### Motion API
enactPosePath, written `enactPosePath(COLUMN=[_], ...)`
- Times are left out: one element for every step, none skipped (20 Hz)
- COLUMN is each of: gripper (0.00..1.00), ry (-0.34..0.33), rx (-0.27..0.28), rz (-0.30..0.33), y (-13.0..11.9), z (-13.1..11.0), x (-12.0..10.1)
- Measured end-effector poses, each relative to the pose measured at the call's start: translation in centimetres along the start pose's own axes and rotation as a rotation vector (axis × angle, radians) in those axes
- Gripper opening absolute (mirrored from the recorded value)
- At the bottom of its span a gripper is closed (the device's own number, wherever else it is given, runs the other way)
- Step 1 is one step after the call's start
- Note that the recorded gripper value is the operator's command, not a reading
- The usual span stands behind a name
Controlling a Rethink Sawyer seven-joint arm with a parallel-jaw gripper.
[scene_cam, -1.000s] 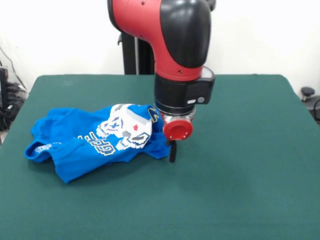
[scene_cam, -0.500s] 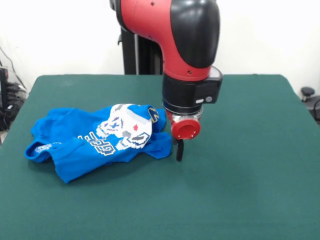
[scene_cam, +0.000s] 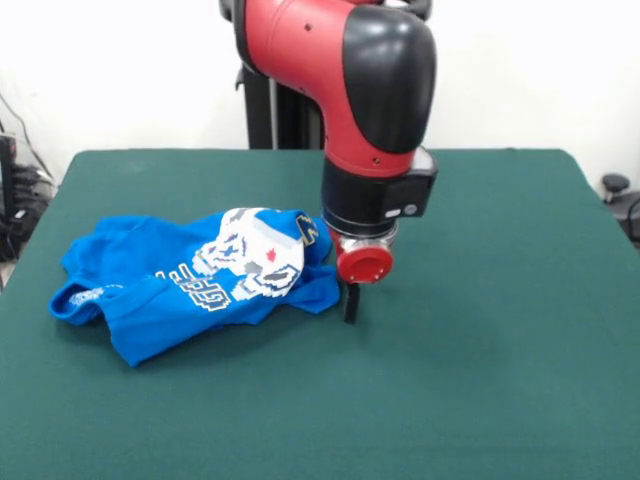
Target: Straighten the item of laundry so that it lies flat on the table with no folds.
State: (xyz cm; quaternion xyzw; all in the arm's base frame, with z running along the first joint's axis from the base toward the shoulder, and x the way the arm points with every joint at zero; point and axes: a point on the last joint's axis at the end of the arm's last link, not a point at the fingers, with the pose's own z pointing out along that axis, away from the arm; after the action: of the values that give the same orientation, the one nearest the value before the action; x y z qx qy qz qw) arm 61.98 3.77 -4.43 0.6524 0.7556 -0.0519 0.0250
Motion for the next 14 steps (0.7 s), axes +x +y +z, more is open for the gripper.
enactPosePath(gripper=[1.00, 1.00, 1.00, 1.00, 1.00, 1.00, 1.00, 1.00, 1.00, 1.00, 1.00, 1.00, 1.00, 1.00], ry=[-0.006, -0.009, -0.019, -0.022, -0.024, -0.027, -0.031, -0.034, -0.036, -0.037, -0.039, -0.039, -0.039, -0.040], rx=[0.003, 0.003, 0.003, 0.004, 0.005, 0.005, 0.007, 0.008, 0.009, 0.010, 0.010, 0.010, 0.011, 0.011], rz=[-0.004, -0.006, -0.014, -0.016, -0.017, -0.019, -0.022, -0.024, -0.025, -0.025, -0.026, -0.026, -0.026, -0.026], y=[-0.13, -0.12, -0.11, -0.18, -0.22, -0.25, -0.32, -0.37, -0.41, -0.45, -0.49, -0.49, -0.50, -0.51], z=[0.21, 0.19, 0.04, 0.03, 0.04, 0.06, 0.04, 0.02, 0.01, 0.03, 0.04, 0.05, 0.05, 0.04], x=[0.11, 0.14, 0.24, 0.28, 0.30, 0.33, 0.37, 0.38, 0.36, 0.36, 0.34, 0.36, 0.35, 0.34])
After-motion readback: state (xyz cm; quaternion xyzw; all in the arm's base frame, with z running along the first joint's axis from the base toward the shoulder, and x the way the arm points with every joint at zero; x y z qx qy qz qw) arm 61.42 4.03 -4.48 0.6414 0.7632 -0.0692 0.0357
